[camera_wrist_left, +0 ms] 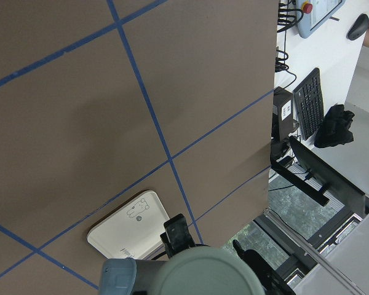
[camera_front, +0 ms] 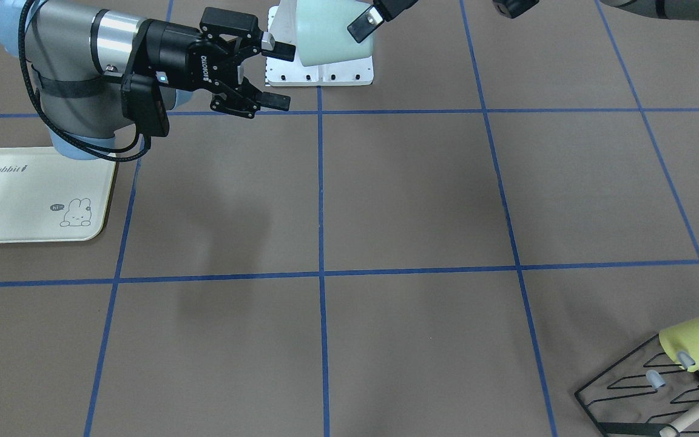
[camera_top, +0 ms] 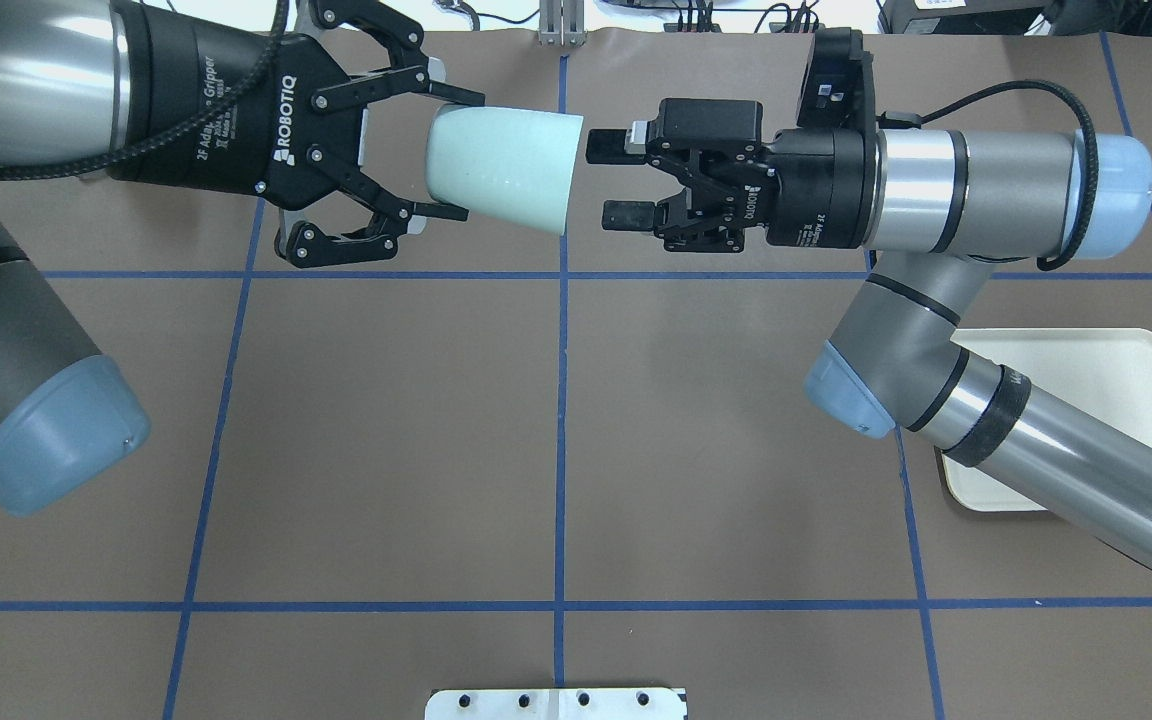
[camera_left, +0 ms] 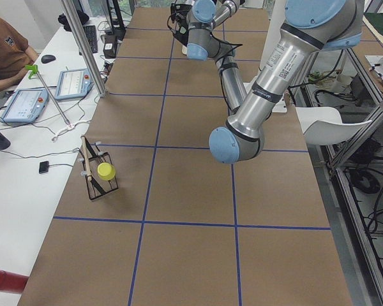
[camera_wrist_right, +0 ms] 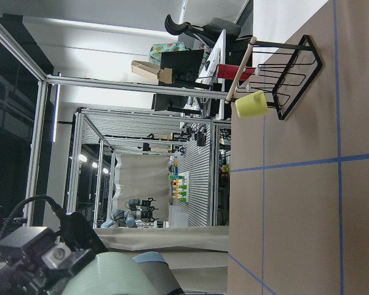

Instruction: Left arm grabs green cup and hands to right arm on tray

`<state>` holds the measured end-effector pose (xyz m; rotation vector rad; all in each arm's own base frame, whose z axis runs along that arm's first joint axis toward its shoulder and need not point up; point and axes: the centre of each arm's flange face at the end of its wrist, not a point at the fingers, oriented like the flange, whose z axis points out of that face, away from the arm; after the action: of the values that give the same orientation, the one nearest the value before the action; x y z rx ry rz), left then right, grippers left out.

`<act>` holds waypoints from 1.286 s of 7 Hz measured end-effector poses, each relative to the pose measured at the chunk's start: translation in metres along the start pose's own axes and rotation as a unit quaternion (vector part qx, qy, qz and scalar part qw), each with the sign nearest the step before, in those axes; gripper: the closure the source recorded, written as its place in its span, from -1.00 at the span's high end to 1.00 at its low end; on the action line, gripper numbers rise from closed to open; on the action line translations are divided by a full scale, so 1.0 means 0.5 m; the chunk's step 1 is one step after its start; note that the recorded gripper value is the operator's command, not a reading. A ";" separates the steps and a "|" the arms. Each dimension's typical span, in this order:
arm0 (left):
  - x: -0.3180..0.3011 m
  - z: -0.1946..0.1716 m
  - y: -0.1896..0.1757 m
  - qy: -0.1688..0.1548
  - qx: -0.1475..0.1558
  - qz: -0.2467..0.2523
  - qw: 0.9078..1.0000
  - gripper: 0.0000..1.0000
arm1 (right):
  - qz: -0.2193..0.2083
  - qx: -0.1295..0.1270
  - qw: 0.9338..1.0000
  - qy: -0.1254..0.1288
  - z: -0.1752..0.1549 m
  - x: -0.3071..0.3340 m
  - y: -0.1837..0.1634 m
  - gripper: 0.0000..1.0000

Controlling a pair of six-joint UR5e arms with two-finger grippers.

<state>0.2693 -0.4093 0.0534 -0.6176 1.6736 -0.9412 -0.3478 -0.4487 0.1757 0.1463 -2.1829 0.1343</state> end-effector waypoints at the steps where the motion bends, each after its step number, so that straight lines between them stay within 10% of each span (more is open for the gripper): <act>1: 0.001 0.001 -0.001 0.000 0.001 0.000 1.000 -1.00 | 0.001 -0.001 1.000 0.000 0.002 0.001 0.002 0.72; 9: -0.001 0.012 -0.004 -0.001 0.001 -0.004 1.000 -1.00 | -0.001 -0.008 1.000 -0.007 0.014 -0.009 0.012 0.40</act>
<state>0.2753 -0.4117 0.0548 -0.6244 1.6701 -0.9469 -0.3518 -0.4438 0.1676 0.1413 -2.1965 0.1138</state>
